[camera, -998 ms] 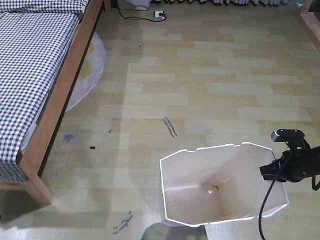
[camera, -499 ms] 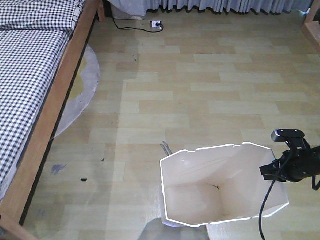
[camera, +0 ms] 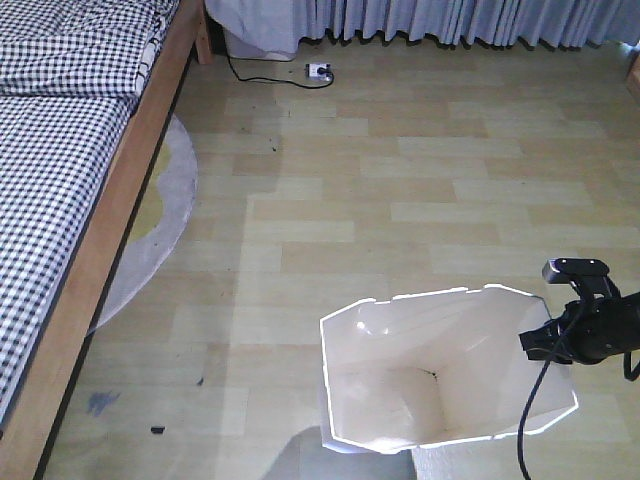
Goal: Move trash bin to bedside with robot
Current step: 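Carry the bin with the right gripper to the floor beside the bed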
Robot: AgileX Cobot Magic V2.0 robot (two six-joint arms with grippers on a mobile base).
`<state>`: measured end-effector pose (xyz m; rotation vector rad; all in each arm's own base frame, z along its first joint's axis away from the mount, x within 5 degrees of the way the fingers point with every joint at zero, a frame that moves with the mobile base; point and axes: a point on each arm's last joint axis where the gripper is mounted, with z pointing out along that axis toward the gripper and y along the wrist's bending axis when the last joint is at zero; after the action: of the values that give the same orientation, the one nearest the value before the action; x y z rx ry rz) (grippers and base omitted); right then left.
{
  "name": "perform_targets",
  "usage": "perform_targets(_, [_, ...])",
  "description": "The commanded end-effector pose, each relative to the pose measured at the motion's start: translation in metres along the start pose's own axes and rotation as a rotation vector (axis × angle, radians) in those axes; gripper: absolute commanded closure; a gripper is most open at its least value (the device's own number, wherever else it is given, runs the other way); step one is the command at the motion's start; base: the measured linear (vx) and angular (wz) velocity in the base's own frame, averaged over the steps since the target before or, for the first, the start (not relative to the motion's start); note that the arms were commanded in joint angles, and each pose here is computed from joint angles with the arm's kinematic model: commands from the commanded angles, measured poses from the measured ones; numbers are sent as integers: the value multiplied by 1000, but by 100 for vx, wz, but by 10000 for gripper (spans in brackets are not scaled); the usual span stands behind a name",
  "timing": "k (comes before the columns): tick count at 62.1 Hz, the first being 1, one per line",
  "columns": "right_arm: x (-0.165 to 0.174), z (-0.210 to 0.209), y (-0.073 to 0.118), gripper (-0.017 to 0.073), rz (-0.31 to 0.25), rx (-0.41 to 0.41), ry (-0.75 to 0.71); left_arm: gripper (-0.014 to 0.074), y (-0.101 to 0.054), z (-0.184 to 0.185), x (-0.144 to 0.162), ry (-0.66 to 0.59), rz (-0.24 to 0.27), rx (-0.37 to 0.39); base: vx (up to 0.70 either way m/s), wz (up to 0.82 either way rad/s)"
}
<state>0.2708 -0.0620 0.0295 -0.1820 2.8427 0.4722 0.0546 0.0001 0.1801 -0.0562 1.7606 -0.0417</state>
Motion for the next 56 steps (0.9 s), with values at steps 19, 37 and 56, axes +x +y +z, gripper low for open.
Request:
perform_targets(19, [-16,-18,16,565,17,-134,-92,599,0,2,2,-55,-12,7,41,0])
perform_targets(37, [-16,-18,16,565,17,-134,-92,599,0,2,2,-55,-12,7,42,-4])
perform_targets(56, [-16,-18,16,565,17,-134,-92,599,0,2,2,-55,-12,7,41,0])
